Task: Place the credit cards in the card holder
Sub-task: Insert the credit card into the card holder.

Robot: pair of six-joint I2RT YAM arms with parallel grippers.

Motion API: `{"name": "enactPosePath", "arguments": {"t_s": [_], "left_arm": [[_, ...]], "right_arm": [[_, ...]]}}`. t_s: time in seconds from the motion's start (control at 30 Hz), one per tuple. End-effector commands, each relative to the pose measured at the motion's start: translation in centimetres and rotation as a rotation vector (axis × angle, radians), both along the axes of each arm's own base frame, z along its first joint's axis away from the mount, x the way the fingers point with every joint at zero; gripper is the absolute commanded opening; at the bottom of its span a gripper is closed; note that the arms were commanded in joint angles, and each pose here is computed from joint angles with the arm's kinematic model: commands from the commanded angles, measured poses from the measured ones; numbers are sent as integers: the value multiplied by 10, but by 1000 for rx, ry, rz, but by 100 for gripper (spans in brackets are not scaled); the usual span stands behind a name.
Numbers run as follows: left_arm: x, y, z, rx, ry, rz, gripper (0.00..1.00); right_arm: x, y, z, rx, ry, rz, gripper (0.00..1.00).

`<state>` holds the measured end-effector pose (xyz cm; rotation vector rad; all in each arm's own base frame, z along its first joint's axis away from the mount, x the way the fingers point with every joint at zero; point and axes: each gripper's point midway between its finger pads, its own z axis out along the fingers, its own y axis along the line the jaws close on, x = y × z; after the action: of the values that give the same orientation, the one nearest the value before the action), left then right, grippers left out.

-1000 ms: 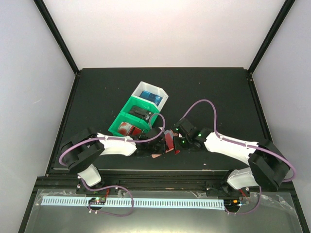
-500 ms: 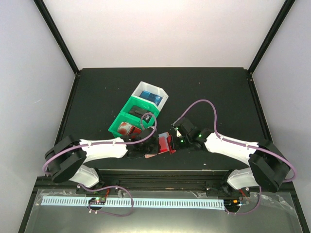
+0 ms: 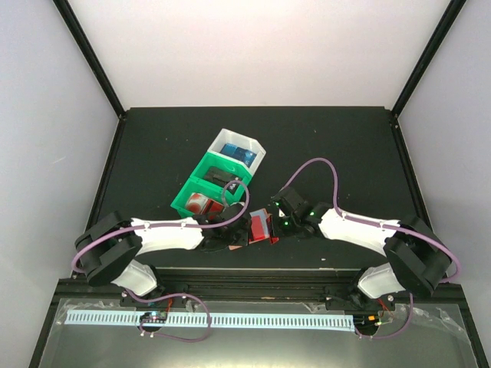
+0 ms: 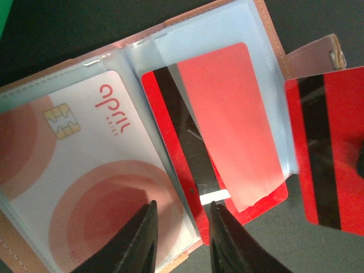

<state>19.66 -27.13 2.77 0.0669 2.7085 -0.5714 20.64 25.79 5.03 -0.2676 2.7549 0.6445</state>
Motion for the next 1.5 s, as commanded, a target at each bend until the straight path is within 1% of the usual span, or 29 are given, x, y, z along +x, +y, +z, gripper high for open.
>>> {"name": "enactPosePath", "arguments": {"t_s": [0.0,0.1,0.2,0.57,0.83,0.93,1.17,1.47], "left_arm": [[0,2,-12,37,12,-12,20],[0,-2,-15,32,24,-21,15],[1,-3,-16,36,26,-24,13],[-3,1,-30,69,60,-22,11],[-2,1,-27,62,47,-15,10],[0,3,-21,63,30,-5,11],[3,12,-2,64,-11,13,18],[10,28,27,72,-91,70,20]], "right_arm": [[12,-17,0,-76,-39,-84,1],[10,-15,-4,-76,-21,-74,1],[5,-7,-7,-36,3,-49,1],[-2,9,-3,64,28,-7,1],[-3,22,8,144,14,33,1],[-3,26,13,172,7,46,1],[-3,32,23,209,-6,68,1],[-8,45,34,279,1,126,1]]}}
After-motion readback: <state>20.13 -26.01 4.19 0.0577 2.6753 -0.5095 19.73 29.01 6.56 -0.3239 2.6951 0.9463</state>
